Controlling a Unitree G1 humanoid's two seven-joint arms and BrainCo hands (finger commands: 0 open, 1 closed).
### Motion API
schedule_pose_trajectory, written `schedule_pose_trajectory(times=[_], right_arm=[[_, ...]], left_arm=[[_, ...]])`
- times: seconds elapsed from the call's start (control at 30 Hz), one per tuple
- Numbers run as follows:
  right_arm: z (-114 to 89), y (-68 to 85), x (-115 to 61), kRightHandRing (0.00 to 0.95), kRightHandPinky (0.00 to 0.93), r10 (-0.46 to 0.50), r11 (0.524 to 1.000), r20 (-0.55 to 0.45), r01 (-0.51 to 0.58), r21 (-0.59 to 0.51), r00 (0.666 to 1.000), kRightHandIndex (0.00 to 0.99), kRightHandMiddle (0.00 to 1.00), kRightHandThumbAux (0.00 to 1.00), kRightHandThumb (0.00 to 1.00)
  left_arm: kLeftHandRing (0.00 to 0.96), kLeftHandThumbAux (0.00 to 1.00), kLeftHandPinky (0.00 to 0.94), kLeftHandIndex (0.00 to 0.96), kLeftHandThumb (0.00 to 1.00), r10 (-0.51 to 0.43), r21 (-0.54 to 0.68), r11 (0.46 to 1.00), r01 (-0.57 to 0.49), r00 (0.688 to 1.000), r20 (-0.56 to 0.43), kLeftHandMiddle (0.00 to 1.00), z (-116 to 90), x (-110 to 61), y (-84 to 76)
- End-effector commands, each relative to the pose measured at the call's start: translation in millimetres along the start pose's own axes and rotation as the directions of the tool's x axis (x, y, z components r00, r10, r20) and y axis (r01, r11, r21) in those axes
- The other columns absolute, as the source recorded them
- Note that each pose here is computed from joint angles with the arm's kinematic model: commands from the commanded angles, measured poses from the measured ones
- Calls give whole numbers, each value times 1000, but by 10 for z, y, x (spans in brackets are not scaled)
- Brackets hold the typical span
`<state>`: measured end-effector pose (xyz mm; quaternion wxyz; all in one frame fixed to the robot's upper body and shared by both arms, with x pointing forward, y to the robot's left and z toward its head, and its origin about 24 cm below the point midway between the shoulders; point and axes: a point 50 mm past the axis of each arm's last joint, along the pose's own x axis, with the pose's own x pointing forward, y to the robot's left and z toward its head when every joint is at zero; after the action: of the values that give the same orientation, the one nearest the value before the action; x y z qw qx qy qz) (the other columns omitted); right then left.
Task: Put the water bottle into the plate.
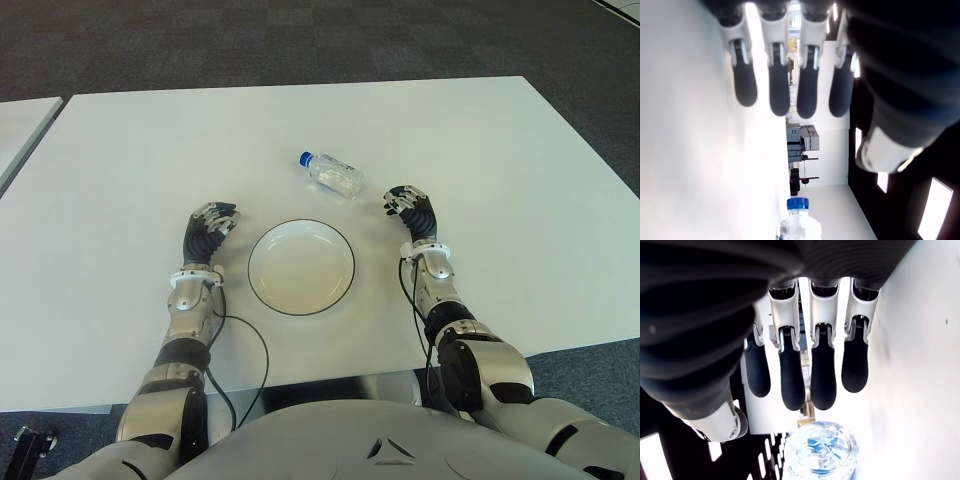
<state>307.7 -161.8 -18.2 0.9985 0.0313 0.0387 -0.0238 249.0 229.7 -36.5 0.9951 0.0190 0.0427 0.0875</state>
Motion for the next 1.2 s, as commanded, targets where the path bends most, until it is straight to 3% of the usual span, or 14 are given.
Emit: schedule_pose_trajectory(times=[0.03, 0.67, 0.9, 1.03, 1.2], right_arm=[[-121, -17, -53, 525, 526, -7, 1000, -72, 7, -1, 997, 427, 501, 733, 705], [-17, -99, 20, 509, 512, -37, 998, -41, 34, -60, 998, 427, 496, 733, 705], [384, -99, 272, 504, 498, -69, 984, 72, 80, -160, 995, 427, 495, 732, 706], [680, -5, 416, 491, 484, -31, 967, 152, 68, -245, 988, 425, 491, 733, 704], [830, 36, 480, 473, 465, 27, 935, 191, 42, -351, 981, 421, 481, 734, 698]], left_arm=[[350, 723, 366, 413, 698, -13, -3, 1000, 12, 996, -90, 357, -158, -78, -19], [346, 722, 356, 412, 701, -14, 2, 1000, 15, 997, -73, 361, -148, -80, -70], [345, 722, 361, 413, 701, -19, -2, 1000, 19, 997, -80, 362, -151, -78, -111], [342, 722, 356, 413, 701, -14, -8, 1000, 14, 997, -78, 356, -151, -75, -141], [339, 722, 352, 412, 701, -12, -15, 1000, 11, 997, -74, 352, -152, -75, -170]])
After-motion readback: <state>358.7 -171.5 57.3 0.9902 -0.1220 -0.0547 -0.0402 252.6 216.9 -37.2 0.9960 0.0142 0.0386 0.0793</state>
